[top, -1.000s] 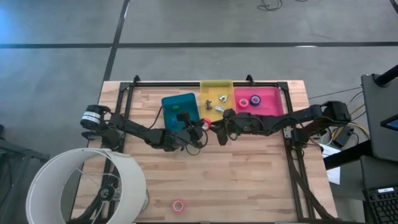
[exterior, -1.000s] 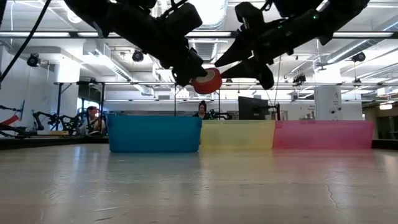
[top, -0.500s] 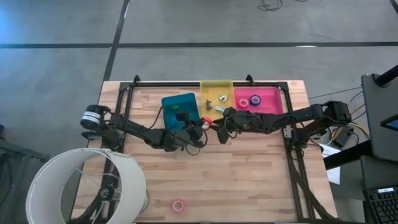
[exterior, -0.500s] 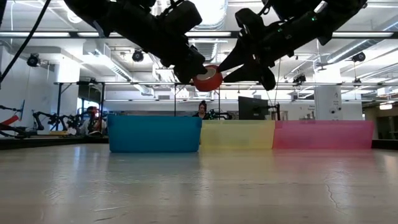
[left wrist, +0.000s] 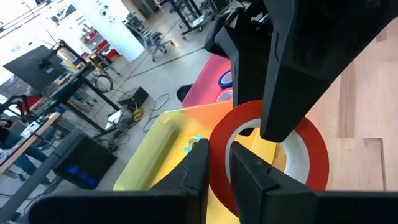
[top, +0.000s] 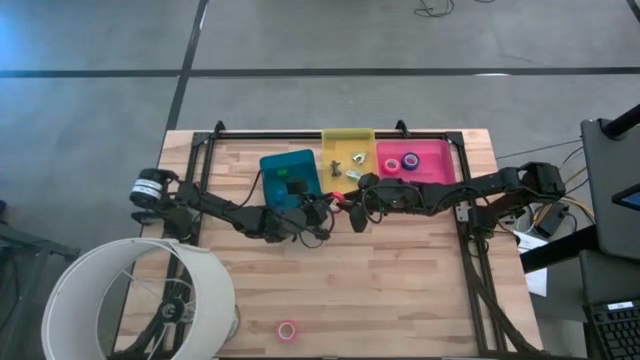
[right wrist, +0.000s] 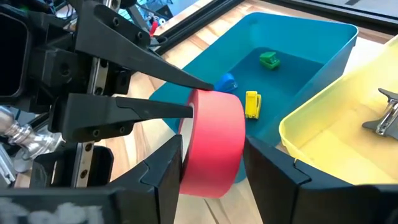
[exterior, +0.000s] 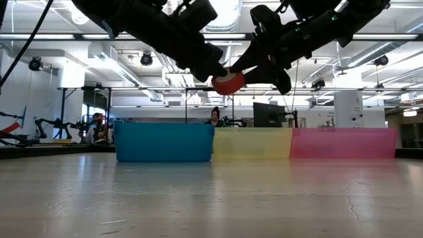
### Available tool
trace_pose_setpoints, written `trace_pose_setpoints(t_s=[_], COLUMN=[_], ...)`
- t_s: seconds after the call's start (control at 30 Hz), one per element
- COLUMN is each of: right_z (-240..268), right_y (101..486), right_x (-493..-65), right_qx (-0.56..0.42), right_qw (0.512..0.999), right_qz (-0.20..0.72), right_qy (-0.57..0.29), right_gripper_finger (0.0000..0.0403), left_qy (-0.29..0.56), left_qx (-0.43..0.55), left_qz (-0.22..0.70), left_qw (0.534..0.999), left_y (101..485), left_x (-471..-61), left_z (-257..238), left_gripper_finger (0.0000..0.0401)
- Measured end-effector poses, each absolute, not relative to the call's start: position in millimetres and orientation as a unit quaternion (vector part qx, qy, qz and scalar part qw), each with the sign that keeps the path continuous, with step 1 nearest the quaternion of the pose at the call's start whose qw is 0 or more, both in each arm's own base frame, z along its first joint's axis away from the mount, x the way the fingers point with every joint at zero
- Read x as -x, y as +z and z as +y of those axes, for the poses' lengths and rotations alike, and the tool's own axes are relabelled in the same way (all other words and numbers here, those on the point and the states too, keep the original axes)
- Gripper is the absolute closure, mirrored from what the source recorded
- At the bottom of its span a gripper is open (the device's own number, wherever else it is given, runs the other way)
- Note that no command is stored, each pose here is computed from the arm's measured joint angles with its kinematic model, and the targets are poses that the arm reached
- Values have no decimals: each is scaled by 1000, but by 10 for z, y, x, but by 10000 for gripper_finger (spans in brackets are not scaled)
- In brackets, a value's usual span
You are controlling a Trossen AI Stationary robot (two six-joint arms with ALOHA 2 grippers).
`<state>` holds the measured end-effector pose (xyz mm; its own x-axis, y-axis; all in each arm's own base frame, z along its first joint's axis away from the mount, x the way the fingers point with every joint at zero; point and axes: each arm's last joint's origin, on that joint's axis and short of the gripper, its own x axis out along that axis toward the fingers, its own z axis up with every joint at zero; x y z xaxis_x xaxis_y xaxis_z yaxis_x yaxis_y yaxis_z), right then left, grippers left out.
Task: Pick and place Stapler, Stapler remover, tape
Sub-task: Put the red tape into the red bin
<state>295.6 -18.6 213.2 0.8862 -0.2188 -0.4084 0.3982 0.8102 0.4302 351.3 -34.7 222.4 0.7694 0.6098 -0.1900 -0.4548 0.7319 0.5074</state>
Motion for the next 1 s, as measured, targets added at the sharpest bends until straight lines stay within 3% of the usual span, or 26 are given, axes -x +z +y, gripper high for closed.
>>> trace_pose_setpoints(t_s=[0.4, 0.77, 1.0], right_z=[-188, -219, -311], right_y=[2127, 2126, 2172], right_x=[-2954, -2951, -2965], right_qx=[-243, -222, -200], right_qw=[939, 944, 940], right_qz=[177, 181, 204], right_qy=[-164, -163, -184], right_gripper_finger=[291, 287, 284], left_qy=[289, 287, 276], left_qx=[-221, -222, -223], left_qz=[174, 176, 184], left_qw=[915, 915, 917], left_y=[2225, 2218, 2194], left_x=[-3515, -3513, -3508], left_z=[-347, -346, -355], left_gripper_finger=[350, 348, 304])
